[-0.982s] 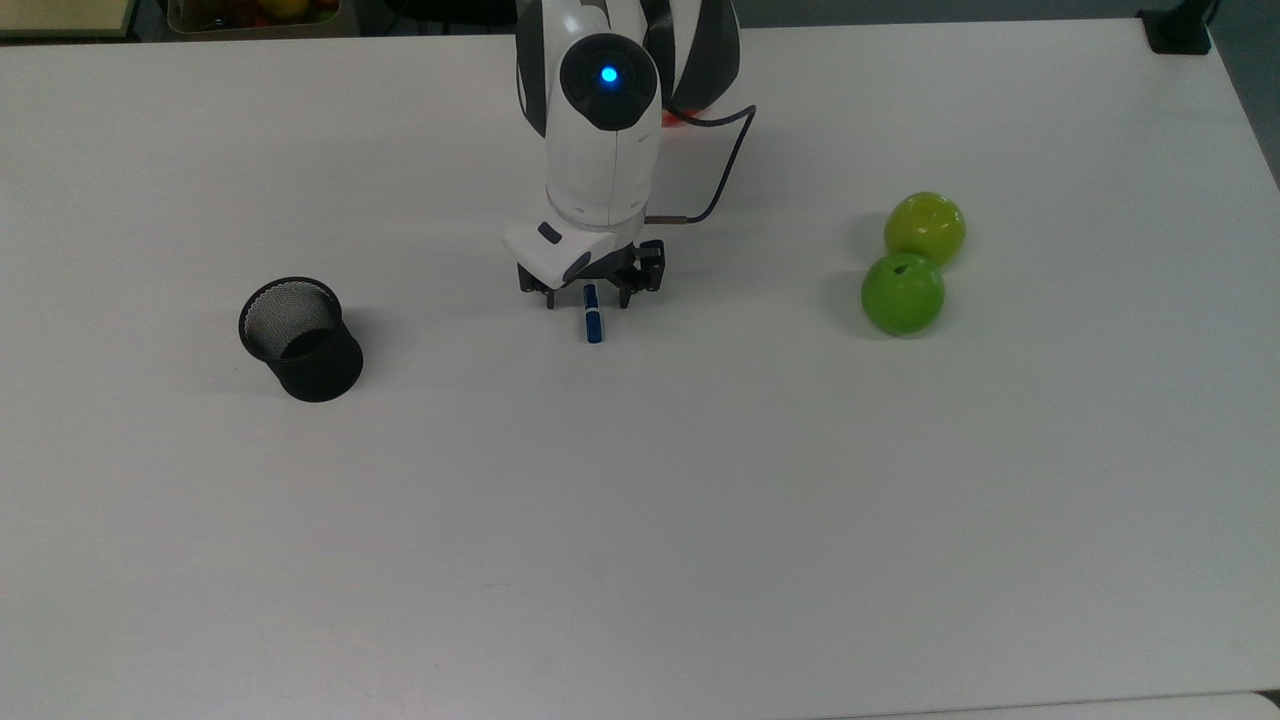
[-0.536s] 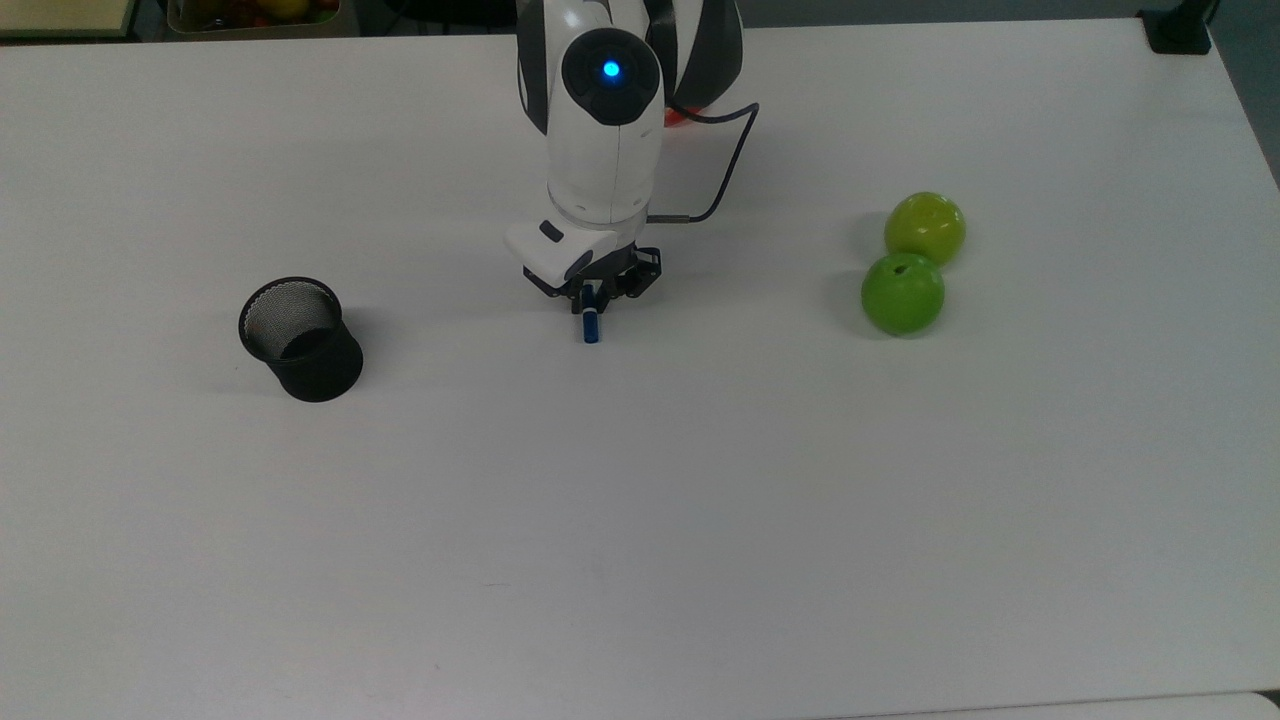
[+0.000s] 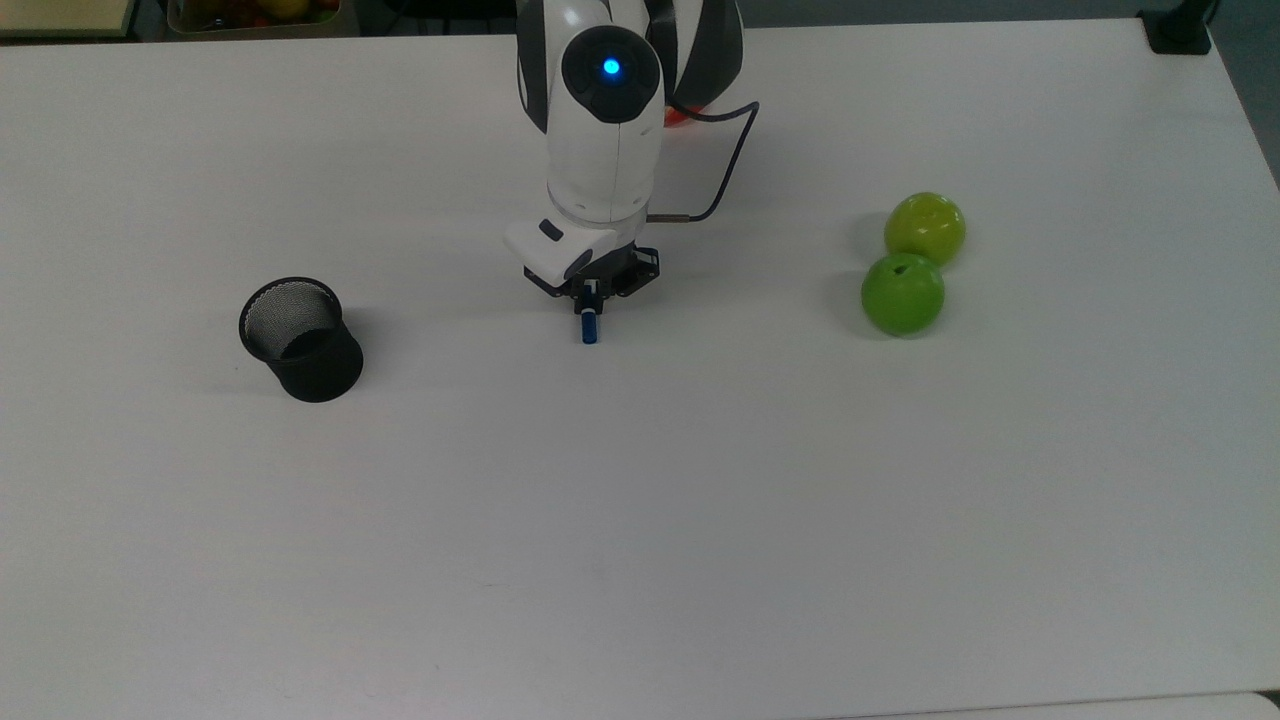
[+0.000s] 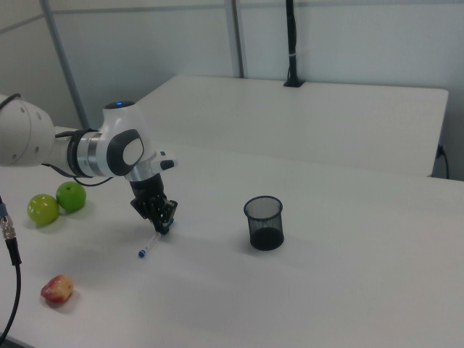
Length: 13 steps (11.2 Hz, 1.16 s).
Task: Place marker
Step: 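Lift the marker up off the table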
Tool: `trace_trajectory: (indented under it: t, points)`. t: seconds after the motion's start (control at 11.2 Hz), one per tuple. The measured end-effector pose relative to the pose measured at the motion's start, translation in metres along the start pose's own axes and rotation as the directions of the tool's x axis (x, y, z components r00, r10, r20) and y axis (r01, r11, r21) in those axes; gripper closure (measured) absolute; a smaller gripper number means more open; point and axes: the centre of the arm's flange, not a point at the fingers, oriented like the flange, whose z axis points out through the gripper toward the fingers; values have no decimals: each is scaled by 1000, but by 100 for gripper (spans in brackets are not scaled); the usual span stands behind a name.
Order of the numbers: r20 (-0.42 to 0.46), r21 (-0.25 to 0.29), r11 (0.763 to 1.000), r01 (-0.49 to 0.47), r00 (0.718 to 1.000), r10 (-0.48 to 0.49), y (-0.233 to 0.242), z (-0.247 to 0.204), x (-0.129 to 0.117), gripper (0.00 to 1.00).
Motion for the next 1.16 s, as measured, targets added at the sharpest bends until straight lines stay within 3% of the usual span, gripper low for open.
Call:
trace_trajectory:
  t: [0.36, 0.89, 1.16]
  points:
    - [29, -13, 1000, -11, 1000, 11, 6, -34, 3, 82]
    - [29, -44, 997, -70, 997, 71, 35, -181, -10, 82]
    - [40, -51, 994, -95, 994, 97, 47, -228, -19, 82]
